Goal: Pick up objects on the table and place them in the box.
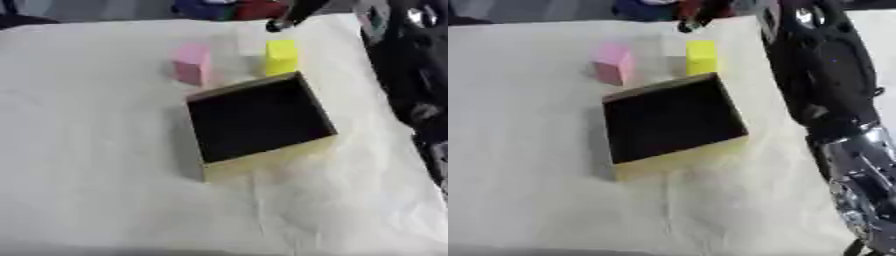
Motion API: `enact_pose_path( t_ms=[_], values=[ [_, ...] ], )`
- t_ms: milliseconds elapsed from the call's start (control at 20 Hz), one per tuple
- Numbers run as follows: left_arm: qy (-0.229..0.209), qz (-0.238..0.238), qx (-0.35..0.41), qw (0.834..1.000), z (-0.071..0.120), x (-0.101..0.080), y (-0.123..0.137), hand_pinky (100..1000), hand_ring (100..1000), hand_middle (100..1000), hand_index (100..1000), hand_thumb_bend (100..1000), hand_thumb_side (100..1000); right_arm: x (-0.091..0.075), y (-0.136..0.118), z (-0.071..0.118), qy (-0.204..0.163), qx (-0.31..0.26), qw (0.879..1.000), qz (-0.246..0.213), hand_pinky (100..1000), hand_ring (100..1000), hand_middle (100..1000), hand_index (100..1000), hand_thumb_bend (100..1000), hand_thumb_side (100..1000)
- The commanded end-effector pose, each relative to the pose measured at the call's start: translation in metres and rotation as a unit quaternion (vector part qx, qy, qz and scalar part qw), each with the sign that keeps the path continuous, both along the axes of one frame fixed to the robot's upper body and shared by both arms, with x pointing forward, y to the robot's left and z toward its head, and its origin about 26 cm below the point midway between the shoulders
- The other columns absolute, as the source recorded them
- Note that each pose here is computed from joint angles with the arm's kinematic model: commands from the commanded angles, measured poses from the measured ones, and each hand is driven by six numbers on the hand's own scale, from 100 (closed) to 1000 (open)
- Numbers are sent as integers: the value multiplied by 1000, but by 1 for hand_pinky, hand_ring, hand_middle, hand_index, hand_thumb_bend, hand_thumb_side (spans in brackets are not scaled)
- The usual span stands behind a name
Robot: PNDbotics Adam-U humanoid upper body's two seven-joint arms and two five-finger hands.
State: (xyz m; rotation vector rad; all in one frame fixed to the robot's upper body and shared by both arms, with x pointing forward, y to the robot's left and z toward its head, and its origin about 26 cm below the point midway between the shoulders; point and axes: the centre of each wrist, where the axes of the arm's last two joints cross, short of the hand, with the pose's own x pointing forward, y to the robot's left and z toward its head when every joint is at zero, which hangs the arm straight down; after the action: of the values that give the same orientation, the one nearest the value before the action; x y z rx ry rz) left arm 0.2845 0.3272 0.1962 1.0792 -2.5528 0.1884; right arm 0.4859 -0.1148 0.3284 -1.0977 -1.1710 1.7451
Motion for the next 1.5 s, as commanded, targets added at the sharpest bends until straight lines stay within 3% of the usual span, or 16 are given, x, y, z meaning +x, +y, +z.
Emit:
enact_pose_path(
  t_ms=[50,300,600,1050,1500],
  values=[
    [-14,5,14,1000,10,-2,4,720,715,704,925,188,765,-2,0,17,-3,-4,1000,-8,907,928,952,1000,484,624],
    [-13,7,14,1000,10,-2,5,720,716,704,925,191,763,0,-1,16,20,-13,999,-21,909,927,958,1000,460,611],
    [-11,8,17,1000,10,-3,5,720,718,704,925,194,762,8,-3,10,53,-35,997,-39,911,931,968,1000,514,614],
    [-11,9,19,1000,10,-3,6,721,720,705,925,194,749,17,-6,-6,69,-50,995,-42,911,924,965,1000,489,506],
    [-11,8,20,1000,10,-3,6,720,720,706,926,197,755,22,-5,-19,90,-54,994,-29,906,917,955,1000,497,547]
  ],
)
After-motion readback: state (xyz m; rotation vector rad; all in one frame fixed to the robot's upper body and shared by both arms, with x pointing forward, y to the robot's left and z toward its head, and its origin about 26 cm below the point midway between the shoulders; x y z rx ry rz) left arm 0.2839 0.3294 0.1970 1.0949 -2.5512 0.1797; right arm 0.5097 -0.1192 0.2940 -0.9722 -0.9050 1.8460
